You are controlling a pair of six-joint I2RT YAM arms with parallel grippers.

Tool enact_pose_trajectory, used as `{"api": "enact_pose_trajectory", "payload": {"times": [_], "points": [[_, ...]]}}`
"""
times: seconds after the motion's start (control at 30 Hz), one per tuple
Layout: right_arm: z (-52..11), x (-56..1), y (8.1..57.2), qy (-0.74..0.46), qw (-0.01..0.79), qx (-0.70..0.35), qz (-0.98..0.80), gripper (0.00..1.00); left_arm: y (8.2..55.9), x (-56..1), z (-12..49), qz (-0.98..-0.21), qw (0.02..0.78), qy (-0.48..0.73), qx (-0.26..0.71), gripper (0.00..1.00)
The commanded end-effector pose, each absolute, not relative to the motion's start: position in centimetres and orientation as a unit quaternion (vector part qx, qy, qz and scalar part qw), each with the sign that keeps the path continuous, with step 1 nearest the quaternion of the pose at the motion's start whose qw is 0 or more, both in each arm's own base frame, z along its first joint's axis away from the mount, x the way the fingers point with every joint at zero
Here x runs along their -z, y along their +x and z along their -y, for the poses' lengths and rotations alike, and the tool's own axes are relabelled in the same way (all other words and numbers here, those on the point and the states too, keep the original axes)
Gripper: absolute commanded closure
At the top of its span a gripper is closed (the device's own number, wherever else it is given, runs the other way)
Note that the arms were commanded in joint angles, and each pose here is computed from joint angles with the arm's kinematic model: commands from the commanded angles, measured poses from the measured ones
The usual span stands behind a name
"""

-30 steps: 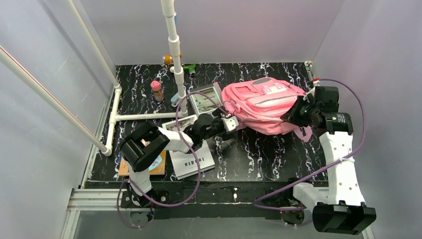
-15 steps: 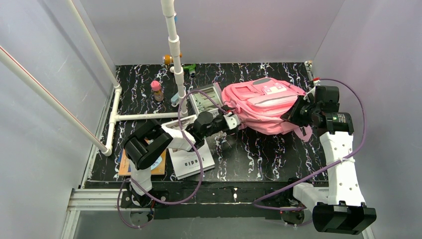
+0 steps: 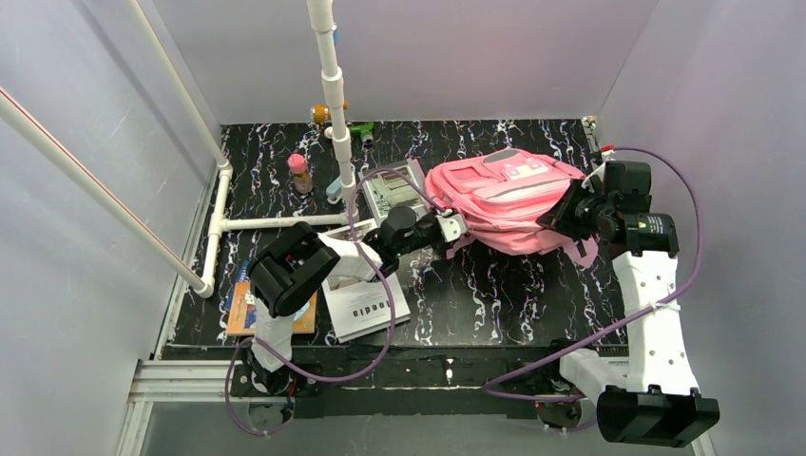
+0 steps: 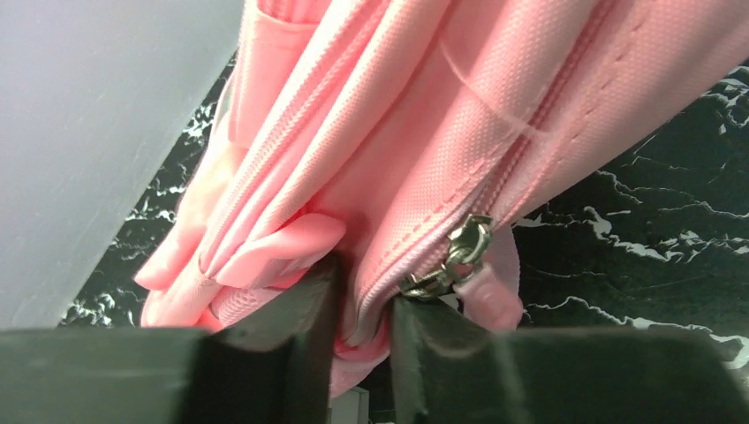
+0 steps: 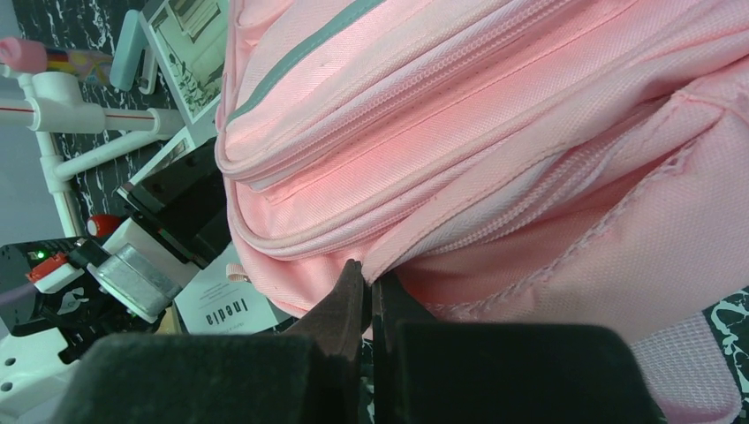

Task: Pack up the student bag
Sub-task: Unzip the student bag at the center of the board.

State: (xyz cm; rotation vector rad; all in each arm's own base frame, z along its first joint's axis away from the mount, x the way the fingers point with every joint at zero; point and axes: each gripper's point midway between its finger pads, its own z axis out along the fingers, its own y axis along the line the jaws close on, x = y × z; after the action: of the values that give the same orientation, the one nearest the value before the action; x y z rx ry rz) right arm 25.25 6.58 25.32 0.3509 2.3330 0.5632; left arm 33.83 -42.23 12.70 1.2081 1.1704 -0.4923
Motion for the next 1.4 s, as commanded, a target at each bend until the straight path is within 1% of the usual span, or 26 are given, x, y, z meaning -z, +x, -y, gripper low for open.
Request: {"api": "enact_pose_trajectory", "payload": {"times": [0.0,0.07,0.1,0.23,0.33,0.4,0.5,0.53,0.57,0.63,0.67,0.77,0.87,1.0,1.07,1.17,1.27,1.3,1.37], "points": [[-8.5,-29.6,25.6,0.086,0.398,-0.271,-0.872,0.99,33.2,-15.5,43.8,-0.496,0.643,0.527,0.250,0.92],[-8.1,-29.3,25.5,0.084,0.396,-0.255,-0.878,0.93,32.9,-15.7,43.8,-0.504,0.634,0.524,0.264,0.99],[-7.7,-29.1,25.5,0.080,0.398,-0.241,-0.882,0.88,32.7,-15.7,43.8,-0.513,0.627,0.518,0.274,1.00],[-5.2,-27.8,25.3,0.073,0.388,-0.165,-0.904,0.67,31.9,-16.2,43.7,-0.547,0.604,0.489,0.312,1.00],[-4.2,-27.1,25.0,0.059,0.386,-0.132,-0.911,0.51,32.5,-16.7,43.5,-0.602,0.581,0.436,0.332,1.00],[-5.1,-28.1,24.6,0.019,0.396,-0.151,-0.906,0.45,32.4,-16.4,43.6,-0.628,0.558,0.421,0.341,1.00],[-7.3,-31.7,23.7,-0.034,0.454,-0.189,-0.870,0.33,32.6,-17.0,43.8,-0.658,0.539,0.387,0.356,1.00],[-8.2,-32.2,23.3,-0.045,0.459,-0.208,-0.862,0.30,32.6,-17.2,43.9,-0.666,0.534,0.374,0.363,1.00],[-9.0,-32.2,23.0,-0.053,0.453,-0.227,-0.861,0.28,32.6,-17.5,43.9,-0.670,0.530,0.366,0.368,1.00],[-10.5,-31.8,22.5,-0.068,0.432,-0.267,-0.859,0.19,32.5,-17.8,44.2,-0.679,0.520,0.353,0.381,1.00],[-11.1,-31.3,22.3,-0.070,0.422,-0.283,-0.859,0.17,32.5,-18.0,44.3,-0.683,0.514,0.346,0.387,1.00],[-12.4,-31.7,22.3,-0.068,0.425,-0.309,-0.848,0.17,32.0,-18.3,44.8,-0.690,0.497,0.332,0.409,1.00],[-14.4,-32.7,22.3,-0.095,0.423,-0.335,-0.836,0.19,31.1,-18.9,45.3,-0.682,0.480,0.340,0.435,1.00],[-18.2,-31.4,22.2,-0.124,0.380,-0.339,-0.852,0.23,30.3,-20.3,45.8,-0.675,0.467,0.337,0.461,1.00],[-21.1,-29.8,21.6,-0.139,0.361,-0.332,-0.861,0.26,29.8,-21.1,46.1,-0.669,0.458,0.343,0.475,1.00],[-21.3,-28.5,22.4,-0.101,0.388,-0.268,-0.876,0.29,29.4,-21.8,46.1,-0.670,0.450,0.337,0.485,1.00],[-19.7,-27.7,23.8,-0.032,0.416,-0.234,-0.878,0.53,29.2,-21.9,45.9,-0.675,0.445,0.333,0.486,1.00],[-19.4,-27.0,24.1,-0.017,0.419,-0.228,-0.879,0.57,29.1,-21.8,45.9,-0.675,0.442,0.333,0.488,1.00],[-18.8,-25.2,24.6,0.009,0.418,-0.206,-0.885,0.60,28.7,-21.9,46.0,-0.673,0.435,0.336,0.494,1.00]]}}
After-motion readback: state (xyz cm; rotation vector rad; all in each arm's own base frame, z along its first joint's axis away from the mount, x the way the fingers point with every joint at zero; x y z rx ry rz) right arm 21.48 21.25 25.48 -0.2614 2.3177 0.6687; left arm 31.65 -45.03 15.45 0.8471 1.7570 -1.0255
